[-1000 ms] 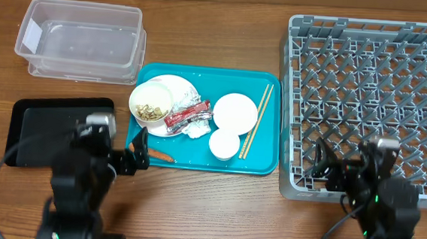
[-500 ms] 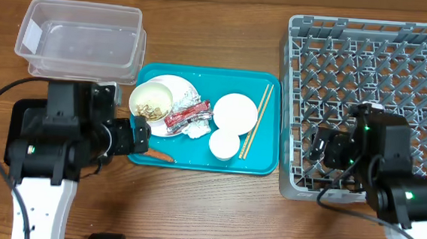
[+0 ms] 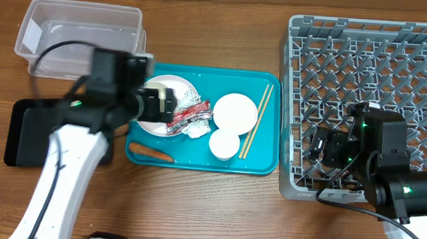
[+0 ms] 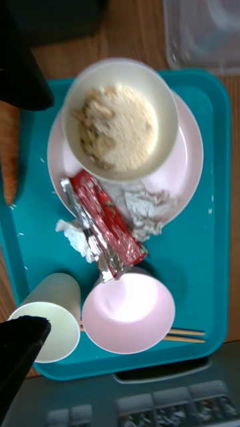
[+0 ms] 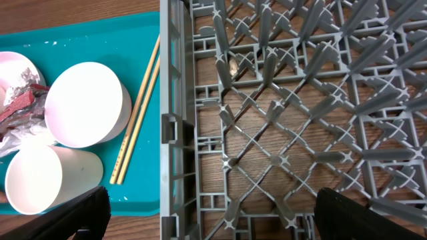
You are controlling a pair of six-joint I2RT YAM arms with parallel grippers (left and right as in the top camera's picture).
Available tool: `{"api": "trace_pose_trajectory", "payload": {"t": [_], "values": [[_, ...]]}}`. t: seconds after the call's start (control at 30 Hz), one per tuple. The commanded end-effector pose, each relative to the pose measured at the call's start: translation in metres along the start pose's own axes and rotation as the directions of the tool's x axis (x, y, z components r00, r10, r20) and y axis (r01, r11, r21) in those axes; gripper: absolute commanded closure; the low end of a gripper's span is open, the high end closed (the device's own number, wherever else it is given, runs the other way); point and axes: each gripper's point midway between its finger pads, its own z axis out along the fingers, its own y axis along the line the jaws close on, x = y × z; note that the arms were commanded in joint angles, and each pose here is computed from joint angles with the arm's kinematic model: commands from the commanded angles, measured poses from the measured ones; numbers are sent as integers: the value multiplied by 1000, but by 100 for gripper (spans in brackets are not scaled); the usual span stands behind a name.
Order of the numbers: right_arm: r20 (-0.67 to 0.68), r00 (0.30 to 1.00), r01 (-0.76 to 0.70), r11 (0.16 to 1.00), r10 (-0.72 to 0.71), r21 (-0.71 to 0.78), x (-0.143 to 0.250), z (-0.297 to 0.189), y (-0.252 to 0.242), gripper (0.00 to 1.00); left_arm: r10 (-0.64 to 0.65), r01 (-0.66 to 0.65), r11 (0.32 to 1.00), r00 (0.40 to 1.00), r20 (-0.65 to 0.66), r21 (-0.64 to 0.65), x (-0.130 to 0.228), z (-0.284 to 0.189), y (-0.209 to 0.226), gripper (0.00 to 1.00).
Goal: Sort waste into correct bins and load items into the dishwasher
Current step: 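Reach left gripper to the red wrapper and tissue on the plate and grasp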
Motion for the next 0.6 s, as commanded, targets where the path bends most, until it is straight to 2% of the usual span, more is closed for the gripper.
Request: {"api": "trace_pose_trajectory", "payload": {"t": [0.0,0.1,0.23,0.57], "values": [[43,999,-7,1000,7,-2,-11,-9,1,0,164,-167,985,985,-55,-47,0,33,-13,0],[44,999,-7,1000,7,-2,-12,-9,1,0,246,-254,965,963,-113,-66,9,58,-20,0],[43,999,-7,1000,7,-2,-12,-9,1,0,281,-305,945,941,-189,-116,20,91,-19,0],[39,999,-6,1000,6,-1,-11,-8,1,0,270,-306,949,916,-296,-81,45,133,-16,11]]}}
